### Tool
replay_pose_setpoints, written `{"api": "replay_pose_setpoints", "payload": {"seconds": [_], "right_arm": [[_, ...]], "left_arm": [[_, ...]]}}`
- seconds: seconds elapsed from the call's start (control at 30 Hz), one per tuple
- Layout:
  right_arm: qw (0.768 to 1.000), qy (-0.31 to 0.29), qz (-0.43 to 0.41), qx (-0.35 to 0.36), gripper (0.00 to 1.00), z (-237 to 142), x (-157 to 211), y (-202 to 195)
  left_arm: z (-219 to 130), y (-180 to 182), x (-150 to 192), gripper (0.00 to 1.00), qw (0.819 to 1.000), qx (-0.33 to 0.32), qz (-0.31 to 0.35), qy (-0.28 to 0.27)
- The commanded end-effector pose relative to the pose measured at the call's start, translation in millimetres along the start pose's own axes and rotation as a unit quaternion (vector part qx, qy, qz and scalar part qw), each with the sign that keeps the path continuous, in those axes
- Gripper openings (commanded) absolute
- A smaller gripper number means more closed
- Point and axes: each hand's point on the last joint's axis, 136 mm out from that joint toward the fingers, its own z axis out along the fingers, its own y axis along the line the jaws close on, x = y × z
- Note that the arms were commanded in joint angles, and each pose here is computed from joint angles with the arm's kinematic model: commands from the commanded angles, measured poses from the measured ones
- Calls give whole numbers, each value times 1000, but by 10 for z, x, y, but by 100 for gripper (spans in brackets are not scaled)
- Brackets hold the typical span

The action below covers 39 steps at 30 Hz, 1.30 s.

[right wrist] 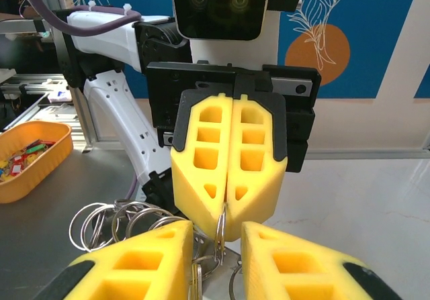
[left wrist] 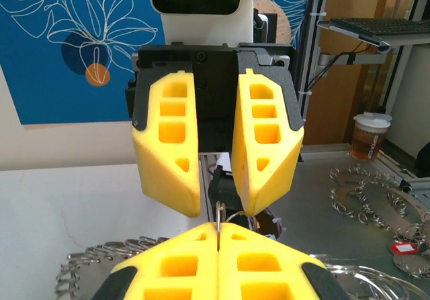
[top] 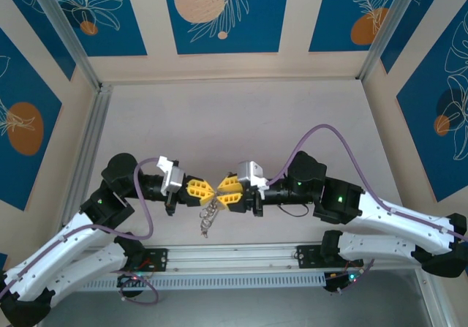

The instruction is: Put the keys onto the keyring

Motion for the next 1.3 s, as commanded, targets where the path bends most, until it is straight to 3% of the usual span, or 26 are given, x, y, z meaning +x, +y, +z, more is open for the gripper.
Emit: {"api": "replay_pose_setpoints", "payload": {"seconds": [0.0, 0.53, 0.8, 1.0, 1.27], "right_arm": [[1000, -5, 9, 16, 24, 27, 3, -81], [999, 0, 24, 28, 29, 31, 112, -160], [1000, 2, 21, 7, 18, 50, 159, -88], [1000, 14, 12, 11, 2, 82, 228, -114], [999, 26, -29, 22, 0, 47, 233, -143]], "left_arm": [[-17, -65, -144, 0, 999, 6, 37, -27], [-38, -121, -227, 0, 997, 15, 50, -50], [-24, -92, -256, 0, 997, 14, 47, -66], [-11, -40, -304, 0, 995, 8, 44, -91], [-5, -26, -351, 0, 994, 10, 35, -105]]}}
